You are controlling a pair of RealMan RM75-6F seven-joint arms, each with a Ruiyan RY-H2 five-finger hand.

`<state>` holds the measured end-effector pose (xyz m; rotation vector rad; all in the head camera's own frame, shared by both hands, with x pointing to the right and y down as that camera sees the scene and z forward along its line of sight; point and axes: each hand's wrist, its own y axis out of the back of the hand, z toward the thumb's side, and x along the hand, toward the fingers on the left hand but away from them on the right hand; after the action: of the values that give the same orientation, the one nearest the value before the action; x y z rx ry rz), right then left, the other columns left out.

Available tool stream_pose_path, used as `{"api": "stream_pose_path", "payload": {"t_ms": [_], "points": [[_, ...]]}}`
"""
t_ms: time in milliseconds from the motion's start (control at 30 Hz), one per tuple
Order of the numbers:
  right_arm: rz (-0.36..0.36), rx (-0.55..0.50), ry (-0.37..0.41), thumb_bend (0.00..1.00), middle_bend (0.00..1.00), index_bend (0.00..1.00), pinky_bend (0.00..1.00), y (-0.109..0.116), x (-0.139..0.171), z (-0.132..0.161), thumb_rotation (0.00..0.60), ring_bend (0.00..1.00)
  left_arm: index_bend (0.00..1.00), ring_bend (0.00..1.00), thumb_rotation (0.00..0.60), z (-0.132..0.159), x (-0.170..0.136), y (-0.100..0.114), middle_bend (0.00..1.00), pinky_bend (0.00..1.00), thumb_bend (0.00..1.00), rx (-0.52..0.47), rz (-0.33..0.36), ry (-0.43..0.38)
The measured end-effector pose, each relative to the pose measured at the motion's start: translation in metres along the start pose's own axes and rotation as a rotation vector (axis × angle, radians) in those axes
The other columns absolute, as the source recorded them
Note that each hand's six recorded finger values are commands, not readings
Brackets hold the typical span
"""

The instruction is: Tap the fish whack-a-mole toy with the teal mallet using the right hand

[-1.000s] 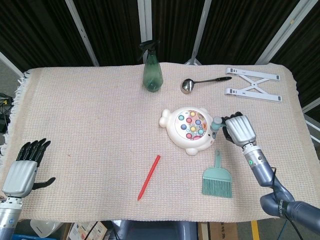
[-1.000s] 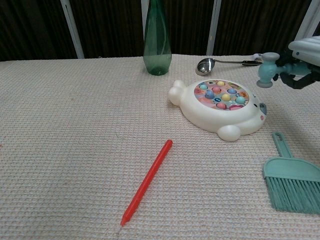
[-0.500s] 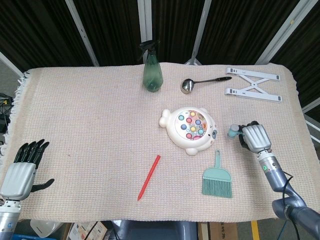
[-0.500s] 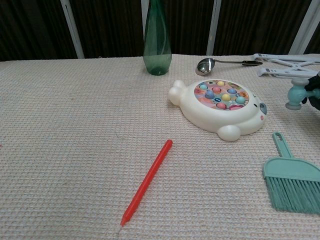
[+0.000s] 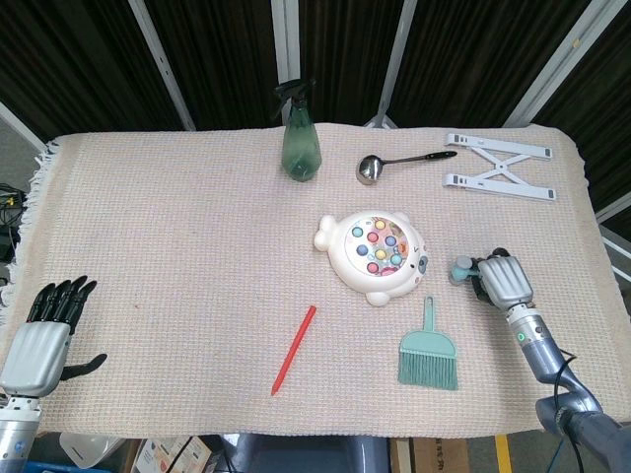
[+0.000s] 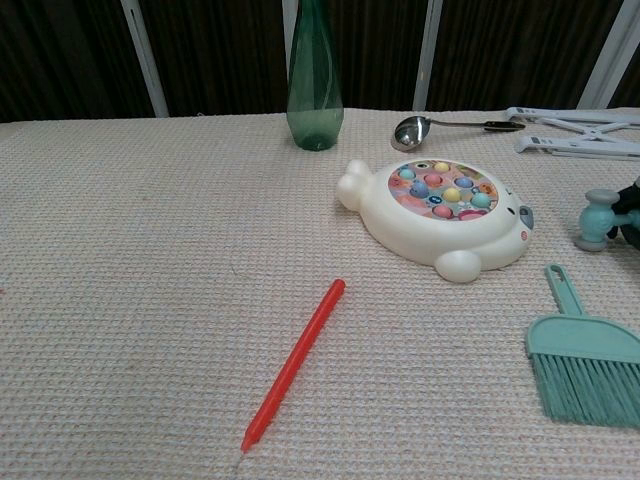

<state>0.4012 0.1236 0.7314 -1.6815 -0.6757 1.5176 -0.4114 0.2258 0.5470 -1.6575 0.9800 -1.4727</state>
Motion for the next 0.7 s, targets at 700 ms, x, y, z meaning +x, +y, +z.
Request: {"api": "stream_pose_path", "payload": {"t_ms": [700], "points": [[0.078,-0.036,-0.062,0.51,0.56,0.58,0.08,0.0022,-0.0011,-0.0066,0.6,0.39,0.0,0.0,0.6,-0.0013,0.0025,-0.0038,0.0,0.0,0.11,-0.007,-0.009,0.0]]}}
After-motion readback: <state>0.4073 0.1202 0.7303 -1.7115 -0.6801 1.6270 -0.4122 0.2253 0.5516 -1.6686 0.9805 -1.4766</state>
